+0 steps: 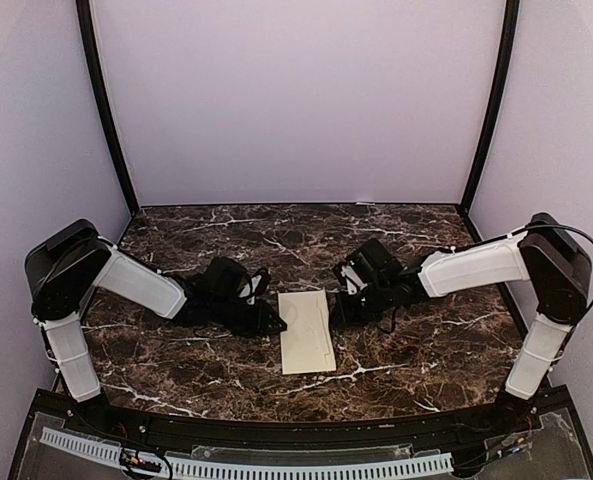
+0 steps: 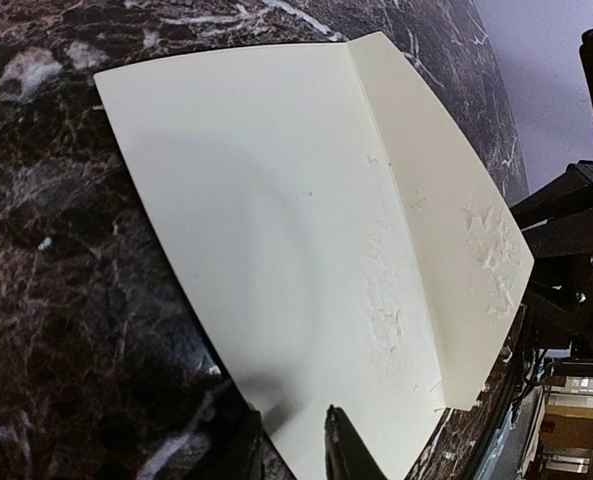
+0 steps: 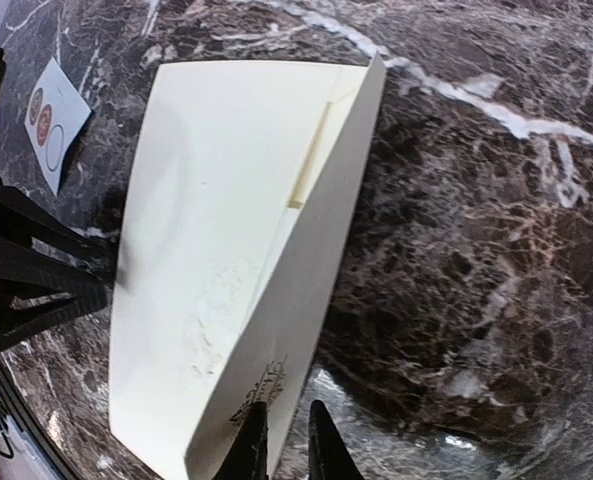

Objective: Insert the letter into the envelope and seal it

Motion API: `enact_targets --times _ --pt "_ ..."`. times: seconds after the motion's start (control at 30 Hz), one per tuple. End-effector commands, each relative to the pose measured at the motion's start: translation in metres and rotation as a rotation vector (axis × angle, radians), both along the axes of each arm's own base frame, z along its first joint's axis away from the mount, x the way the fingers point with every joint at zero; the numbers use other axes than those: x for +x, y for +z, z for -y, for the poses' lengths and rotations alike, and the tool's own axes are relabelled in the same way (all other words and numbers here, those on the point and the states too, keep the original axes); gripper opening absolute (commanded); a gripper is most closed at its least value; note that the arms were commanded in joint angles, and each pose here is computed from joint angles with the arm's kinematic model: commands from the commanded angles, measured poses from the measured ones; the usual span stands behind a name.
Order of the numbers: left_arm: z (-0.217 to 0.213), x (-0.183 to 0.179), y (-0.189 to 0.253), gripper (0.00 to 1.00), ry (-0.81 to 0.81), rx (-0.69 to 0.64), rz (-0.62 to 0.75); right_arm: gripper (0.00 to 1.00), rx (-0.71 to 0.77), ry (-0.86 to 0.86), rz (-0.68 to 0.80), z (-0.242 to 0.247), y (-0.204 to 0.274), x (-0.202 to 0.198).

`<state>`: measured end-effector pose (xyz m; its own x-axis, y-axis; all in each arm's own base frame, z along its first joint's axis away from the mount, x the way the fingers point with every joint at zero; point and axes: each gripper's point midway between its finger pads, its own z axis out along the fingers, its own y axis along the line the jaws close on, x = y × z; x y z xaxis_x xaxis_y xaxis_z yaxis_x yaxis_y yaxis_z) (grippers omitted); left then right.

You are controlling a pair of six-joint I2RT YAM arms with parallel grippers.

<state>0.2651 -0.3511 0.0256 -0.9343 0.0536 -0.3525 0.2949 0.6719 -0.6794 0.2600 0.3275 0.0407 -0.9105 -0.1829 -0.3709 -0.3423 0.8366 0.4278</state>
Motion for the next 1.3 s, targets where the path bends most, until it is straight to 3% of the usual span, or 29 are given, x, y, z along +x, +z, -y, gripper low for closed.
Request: enact_targets --times 0.0,0.37,0.7,1.27 --pt "-0.001 -0.001 -0.004 0.21 -0.012 0.010 -0.008 0.11 0.106 0.038 0.021 -0.032 0.013 0.004" --pt "0.000 -0.002 -0.004 0.21 -0.017 0.003 -0.011 0.05 0.113 0.091 -0.015 -0.056 -0.001 -0.004" --pt "0.001 -0.002 -0.002 0.20 -0.022 -0.005 -0.007 0.03 0.058 0.074 -0.082 -0.045 -0.033 -0.014" --pt "0.022 0.009 0.056 0.25 -0.020 -0.091 0.117 0.02 0.027 0.054 -0.094 -0.036 -0.039 -0.017"
